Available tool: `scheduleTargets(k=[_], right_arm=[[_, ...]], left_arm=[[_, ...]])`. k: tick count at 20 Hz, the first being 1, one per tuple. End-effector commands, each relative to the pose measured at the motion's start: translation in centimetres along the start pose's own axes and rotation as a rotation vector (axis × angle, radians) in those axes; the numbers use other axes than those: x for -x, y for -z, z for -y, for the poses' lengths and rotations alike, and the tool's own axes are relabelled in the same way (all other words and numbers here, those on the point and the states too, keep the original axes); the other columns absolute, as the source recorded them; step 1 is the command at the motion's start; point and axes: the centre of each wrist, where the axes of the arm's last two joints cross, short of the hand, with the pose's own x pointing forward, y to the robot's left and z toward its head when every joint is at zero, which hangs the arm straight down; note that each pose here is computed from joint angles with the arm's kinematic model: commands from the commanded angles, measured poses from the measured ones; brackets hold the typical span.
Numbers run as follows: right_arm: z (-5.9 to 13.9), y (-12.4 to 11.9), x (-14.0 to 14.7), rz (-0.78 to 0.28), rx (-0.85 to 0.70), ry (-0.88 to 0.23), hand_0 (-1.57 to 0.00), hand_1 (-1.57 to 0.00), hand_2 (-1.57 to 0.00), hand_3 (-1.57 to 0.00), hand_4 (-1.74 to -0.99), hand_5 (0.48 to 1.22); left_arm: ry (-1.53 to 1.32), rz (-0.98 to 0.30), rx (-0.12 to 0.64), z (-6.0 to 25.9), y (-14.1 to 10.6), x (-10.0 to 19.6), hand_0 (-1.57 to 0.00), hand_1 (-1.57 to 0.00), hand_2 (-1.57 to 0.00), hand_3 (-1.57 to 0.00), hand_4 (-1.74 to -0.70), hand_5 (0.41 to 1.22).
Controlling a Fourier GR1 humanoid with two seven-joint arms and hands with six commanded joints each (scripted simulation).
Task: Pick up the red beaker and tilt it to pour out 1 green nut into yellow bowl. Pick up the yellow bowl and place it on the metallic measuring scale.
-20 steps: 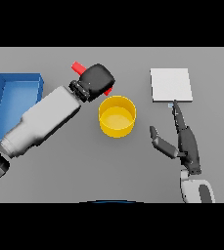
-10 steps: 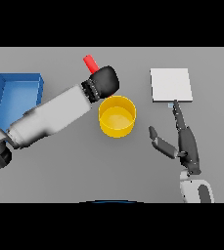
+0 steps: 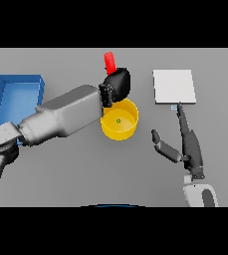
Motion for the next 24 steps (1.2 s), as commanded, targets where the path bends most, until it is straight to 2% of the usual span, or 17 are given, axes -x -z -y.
scheduleTargets(k=[1, 4, 6, 11, 13, 15, 17, 19, 21, 24], right_arm=[[0.0, 0.1, -0.1, -0.006, 0.006, -0.008, 0.00, 0.00, 0.00, 0.00, -1.160, 0.635], [0.0, 0.0, -0.2, -0.006, 0.008, -0.003, 0.00, 0.00, 0.00, 0.00, -1.151, 0.634], [0.2, 0.3, -0.3, -0.002, 0.009, 0.020, 0.00, 0.00, 0.00, 0.00, -1.152, 0.635], [-0.3, 0.3, -0.2, 0.028, -0.010, 0.030, 0.00, 0.00, 0.00, 0.00, -1.154, 0.654], [0.2, 0.3, -0.1, 0.034, 0.002, 0.017, 0.00, 0.00, 0.00, 0.00, -1.160, 0.660], [-0.2, 0.0, 0.0, 0.034, -0.014, 0.016, 0.00, 0.00, 0.00, 0.00, -1.161, 0.661], [-0.5, 0.3, -0.3, 0.037, -0.022, 0.038, 0.00, 0.00, 0.00, 0.00, -1.156, 0.658], [-0.4, 0.7, -0.1, 0.016, -0.007, -0.001, 0.00, 0.00, 0.00, 0.00, -1.146, 0.641], [-0.6, 1.2, -0.2, 0.015, -0.007, -0.034, 0.00, 0.00, 0.00, 0.00, -1.144, 0.633], [-0.7, 1.0, 0.0, 0.042, -0.014, 0.039, 0.00, 0.00, 0.00, 0.00, -1.110, 0.623]], left_arm=[[0.027, 0.011, 0.009, -0.1, 0.0, 0.0, -1.57, -1.57, -1.57, -1.57, -1.73, 1.221], [0.087, 0.001, 0.006, -0.9, 0.1, 0.2, -1.57, -1.57, -1.57, -1.57, -1.72, 1.221], [0.123, 0.007, 0.004, -1.3, -0.2, 1.5, -1.57, -1.57, -1.57, -1.57, -1.72, 1.221], [0.161, -0.136, 0.006, -2.7, -1.9, 8.4, -1.57, -1.57, -1.57, -1.57, -1.73, 1.221], [0.109, -0.224, -0.015, -2.5, -3.3, 12.1, -1.57, -1.57, -1.57, -1.18, -1.73, 1.221], [-0.004, -0.360, -0.011, -2.1, -5.3, 16.3, -1.57, -1.57, -1.57, -1.32, -1.73, 1.221], [-0.212, -0.473, -0.044, -1.5, -7.2, 19.6, -1.57, -1.57, -1.57, -1.41, -1.73, 1.221], [-0.513, -0.586, -0.093, 1.0, -9.4, 22.2, -1.57, -1.57, -1.57, -1.47, -1.73, 1.221], [-0.796, -0.692, -0.149, 4.1, -11.5, 23.8, -1.57, -1.57, -1.57, -1.42, -1.74, 1.221], [-1.113, -0.839, -0.203, 9.9, -14.3, 24.5, -1.57, -1.57, -1.57, -1.43, -1.74, 1.221]])
